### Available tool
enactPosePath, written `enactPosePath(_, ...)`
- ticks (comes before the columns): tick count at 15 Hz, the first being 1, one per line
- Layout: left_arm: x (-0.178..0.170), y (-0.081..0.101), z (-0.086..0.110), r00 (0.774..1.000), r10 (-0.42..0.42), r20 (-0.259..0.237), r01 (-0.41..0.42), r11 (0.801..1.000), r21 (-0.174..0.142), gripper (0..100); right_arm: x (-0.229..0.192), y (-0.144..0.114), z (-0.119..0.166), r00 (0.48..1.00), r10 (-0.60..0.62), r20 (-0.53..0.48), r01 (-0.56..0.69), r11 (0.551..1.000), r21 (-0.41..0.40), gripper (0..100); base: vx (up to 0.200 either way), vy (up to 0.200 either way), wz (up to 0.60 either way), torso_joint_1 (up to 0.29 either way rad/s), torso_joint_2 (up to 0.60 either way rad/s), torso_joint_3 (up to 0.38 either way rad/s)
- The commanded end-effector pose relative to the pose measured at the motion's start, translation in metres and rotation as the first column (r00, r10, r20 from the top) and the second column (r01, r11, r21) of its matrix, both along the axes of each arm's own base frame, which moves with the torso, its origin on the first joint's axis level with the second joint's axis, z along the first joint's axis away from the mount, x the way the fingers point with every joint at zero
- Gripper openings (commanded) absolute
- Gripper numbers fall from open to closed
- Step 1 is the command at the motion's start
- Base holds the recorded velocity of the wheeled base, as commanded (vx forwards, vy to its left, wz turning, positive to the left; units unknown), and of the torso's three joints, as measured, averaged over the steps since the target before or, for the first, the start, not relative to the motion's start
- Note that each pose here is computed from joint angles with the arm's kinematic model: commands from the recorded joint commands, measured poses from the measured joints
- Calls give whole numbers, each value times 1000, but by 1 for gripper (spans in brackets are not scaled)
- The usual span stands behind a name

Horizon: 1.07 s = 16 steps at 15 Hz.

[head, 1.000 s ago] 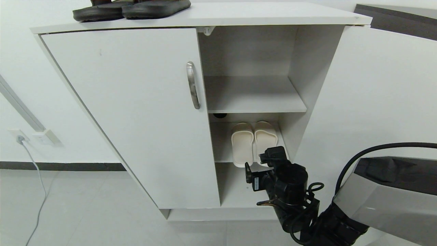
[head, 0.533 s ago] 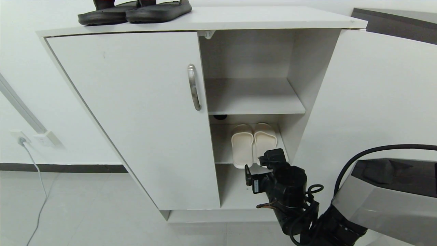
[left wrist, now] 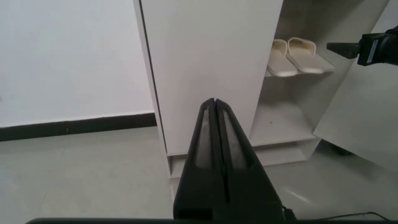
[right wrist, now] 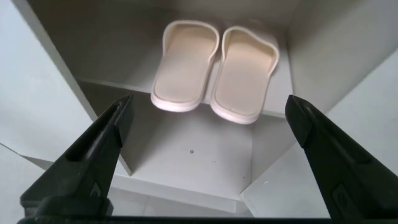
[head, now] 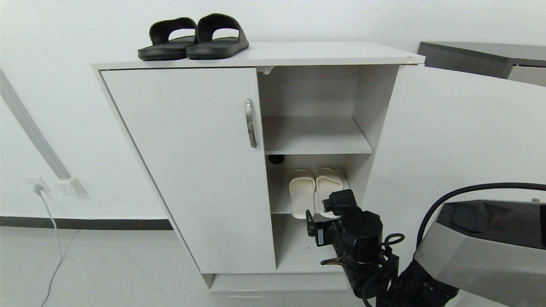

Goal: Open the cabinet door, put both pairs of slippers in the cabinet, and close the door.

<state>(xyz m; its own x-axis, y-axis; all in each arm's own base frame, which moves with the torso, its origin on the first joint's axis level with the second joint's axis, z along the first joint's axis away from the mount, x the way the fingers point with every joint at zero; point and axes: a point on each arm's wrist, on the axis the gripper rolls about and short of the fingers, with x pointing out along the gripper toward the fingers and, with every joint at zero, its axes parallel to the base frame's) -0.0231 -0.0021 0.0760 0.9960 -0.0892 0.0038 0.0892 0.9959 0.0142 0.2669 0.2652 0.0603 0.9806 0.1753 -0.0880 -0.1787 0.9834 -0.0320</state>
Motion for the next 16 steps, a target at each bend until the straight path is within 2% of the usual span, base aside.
enactPosePath(1,0,0,0,1000,0,-1,0,1000,0,0,0,0,-2,1000,0,-4,0,1000,-4,100,0,0,0,2,2,212)
enactPosePath(11,0,0,0,1000,0,-1,0,1000,0,0,0,-1,-5,1000,3,-10,-3,1000,-13,100,0,0,0,2,2,39)
enactPosePath(16,0,0,0,1000,0,-1,0,1000,-2,0,0,-1,-5,1000,1,-11,-2,1000,-14,100,0,200,0,6,9,4)
